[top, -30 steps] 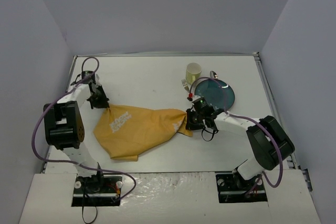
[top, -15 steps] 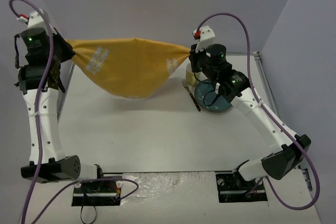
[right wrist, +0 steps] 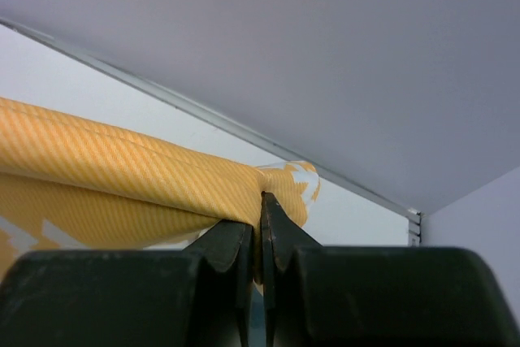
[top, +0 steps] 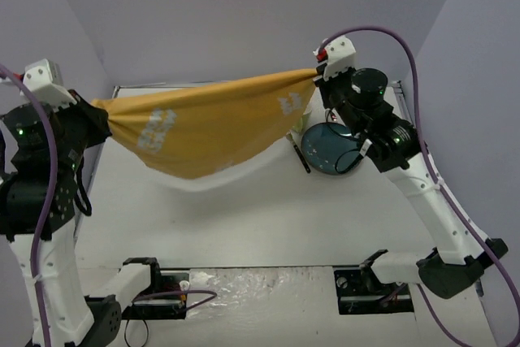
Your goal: Set the dinner table for one person
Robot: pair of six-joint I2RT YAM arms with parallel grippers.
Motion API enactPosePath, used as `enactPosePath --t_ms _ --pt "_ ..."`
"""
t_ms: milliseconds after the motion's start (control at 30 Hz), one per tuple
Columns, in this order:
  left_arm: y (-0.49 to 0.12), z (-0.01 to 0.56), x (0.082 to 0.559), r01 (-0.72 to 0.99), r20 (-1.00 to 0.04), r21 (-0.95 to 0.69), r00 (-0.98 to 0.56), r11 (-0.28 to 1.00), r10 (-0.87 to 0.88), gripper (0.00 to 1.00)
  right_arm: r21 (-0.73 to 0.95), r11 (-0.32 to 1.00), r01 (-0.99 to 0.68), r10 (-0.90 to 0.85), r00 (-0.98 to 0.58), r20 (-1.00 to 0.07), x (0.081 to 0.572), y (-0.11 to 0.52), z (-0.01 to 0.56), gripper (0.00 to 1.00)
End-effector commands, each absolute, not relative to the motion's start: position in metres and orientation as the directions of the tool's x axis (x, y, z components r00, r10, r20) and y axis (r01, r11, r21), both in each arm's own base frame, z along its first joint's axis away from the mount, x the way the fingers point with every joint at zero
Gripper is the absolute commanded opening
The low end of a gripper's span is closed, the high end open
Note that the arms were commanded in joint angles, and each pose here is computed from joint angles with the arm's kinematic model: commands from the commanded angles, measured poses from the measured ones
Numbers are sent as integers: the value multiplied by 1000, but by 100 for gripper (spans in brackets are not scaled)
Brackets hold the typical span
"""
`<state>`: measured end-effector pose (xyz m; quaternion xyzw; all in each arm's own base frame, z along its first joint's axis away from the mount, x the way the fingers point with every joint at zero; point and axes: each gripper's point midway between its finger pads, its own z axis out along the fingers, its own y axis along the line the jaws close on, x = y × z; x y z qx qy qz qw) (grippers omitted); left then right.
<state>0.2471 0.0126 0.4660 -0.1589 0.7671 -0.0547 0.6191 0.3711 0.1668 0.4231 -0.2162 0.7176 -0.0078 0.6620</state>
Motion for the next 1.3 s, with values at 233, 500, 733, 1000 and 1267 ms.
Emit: enactPosePath --t_ms 233,500,733,1000,1267 --pt "39 390 210 -426 -896 -252 -237 869 -376 0 -294 925 -240 -261 160 -952 391 173 480 0" --pt "65 278 242 -619 -804 -126 -394 775 -445 0 -293 852 -434 -349 -54 -935 476 254 332 0" --pt "94 181 264 -733 -678 -74 -461 677 -573 0 -250 796 -551 -398 -164 -903 527 310 206 0" --pt "135 152 287 -819 -653 -100 -374 565 -658 0 -253 775 -579 -396 -134 -908 561 348 174 0" --pt "161 128 312 -856 -636 -102 -336 508 -695 0 -280 788 -549 -355 -33 -934 599 375 189 0"
